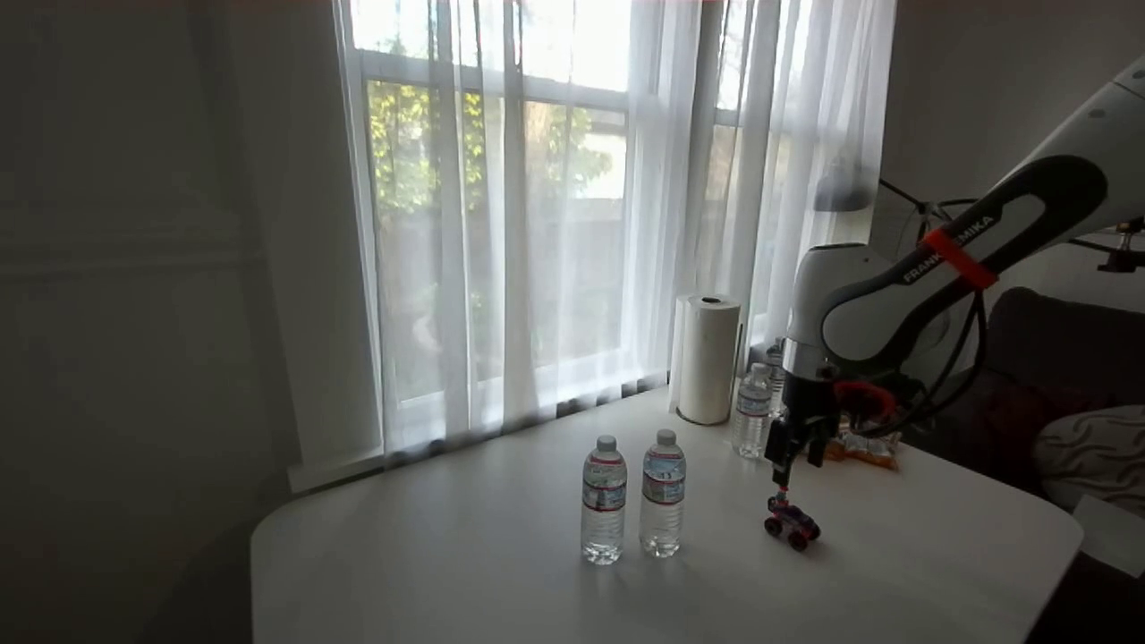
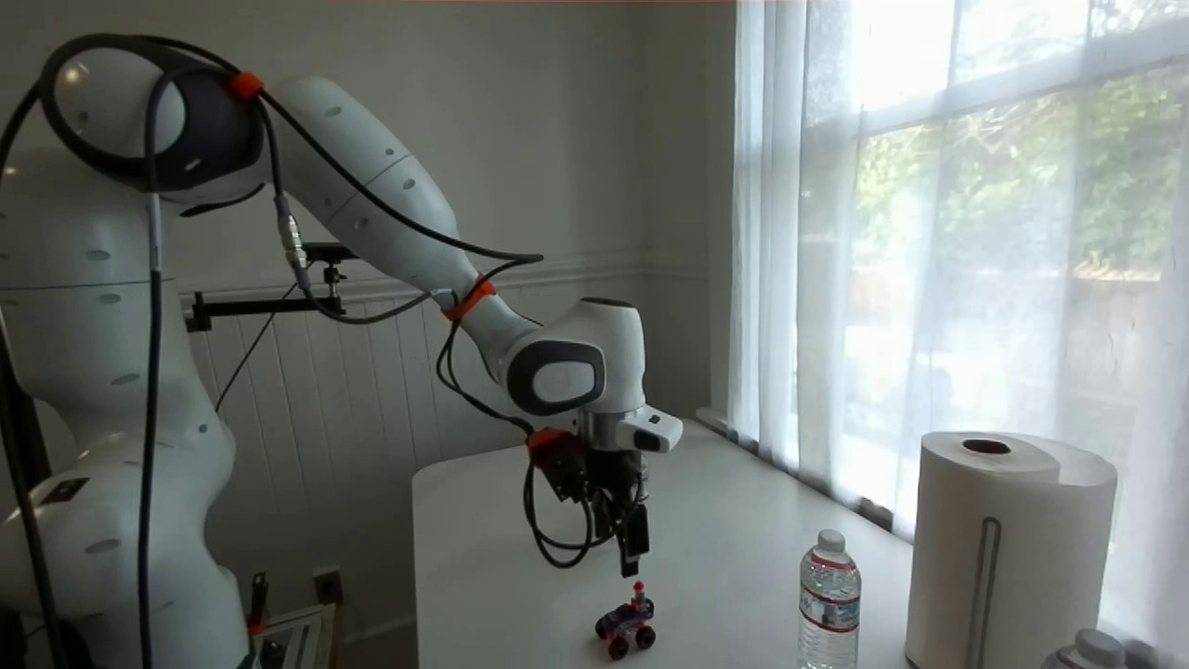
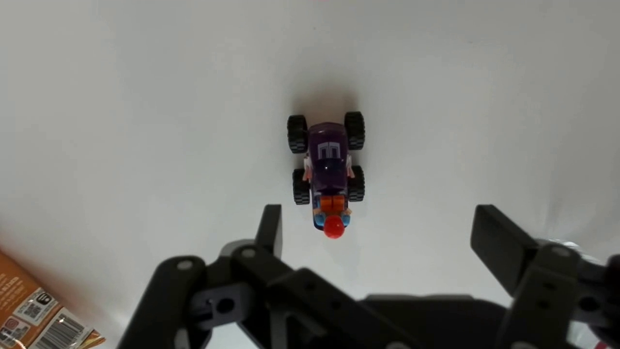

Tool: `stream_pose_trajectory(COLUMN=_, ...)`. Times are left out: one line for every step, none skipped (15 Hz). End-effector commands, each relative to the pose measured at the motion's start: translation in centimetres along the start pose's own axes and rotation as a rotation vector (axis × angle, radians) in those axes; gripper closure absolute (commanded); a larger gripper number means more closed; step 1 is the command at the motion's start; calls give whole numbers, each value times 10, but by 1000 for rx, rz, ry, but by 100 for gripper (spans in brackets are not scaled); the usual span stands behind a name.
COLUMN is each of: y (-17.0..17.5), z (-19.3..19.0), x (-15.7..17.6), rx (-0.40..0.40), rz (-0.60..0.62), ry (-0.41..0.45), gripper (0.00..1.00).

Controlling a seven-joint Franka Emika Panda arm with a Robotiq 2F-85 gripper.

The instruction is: Put the small orange and blue object on the counter

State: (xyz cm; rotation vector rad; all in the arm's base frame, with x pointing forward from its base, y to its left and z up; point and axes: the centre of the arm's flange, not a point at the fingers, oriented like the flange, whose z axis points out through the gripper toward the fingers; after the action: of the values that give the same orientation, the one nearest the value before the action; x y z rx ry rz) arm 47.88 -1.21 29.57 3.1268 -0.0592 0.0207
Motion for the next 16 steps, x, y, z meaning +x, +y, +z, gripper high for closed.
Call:
stream_pose_trajectory(y=0, z=0, x=1, rx=0, rz=0, ry=0, gripper=0)
stream_pose_trajectory(y=0, z=0, x=2, rx=0, rz=0, ry=1, gripper=0)
stream_pose_trajectory(y=3, z=6, x=3, rx=-41, rz=0, ry=9, gripper=0)
stream_pose_trajectory(y=3, z=12, x=3, rx=-53, rz=0, ry=8, gripper=0)
stream_pose_trajectory(y=3, z=14, x=3, rx=-71, rz=-11, ry=18, gripper=0)
stream_pose_trajectory(y=2, z=17, x=4, rx=-85, rz=-21, ry=27, gripper=0)
stream_pose_trajectory(y=2, z=19, x=6, rx=-93, rz=-31, ry=36, gripper=0)
stream_pose_trajectory(y=2, z=21, x=7, rx=-98, rz=-39, ry=48, gripper=0)
stream_pose_trajectory(y=2, z=24, x=8, rx=-98, rz=-44, ry=53, gripper=0)
stream_pose_trajectory(y=1, z=27, x=10, rx=-96, rz=-47, ry=55, gripper=0)
stream_pose_trajectory(y=1, z=31, x=11, rx=-91, rz=-43, ry=52, gripper=0)
stream_pose_trajectory(y=1, z=35, x=11, rx=-89, rz=-41, ry=50, gripper=0)
stream_pose_trajectory(y=0, z=38, x=11, rx=-86, rz=-43, ry=48, gripper=0)
stream_pose_trajectory(y=0, z=41, x=12, rx=-84, rz=-46, ry=49, gripper=1)
stream_pose_trajectory(y=0, z=43, x=12, rx=-84, rz=-49, ry=48, gripper=9)
stream_pose_trajectory(y=0, z=45, x=13, rx=-83, rz=-51, ry=48, gripper=17)
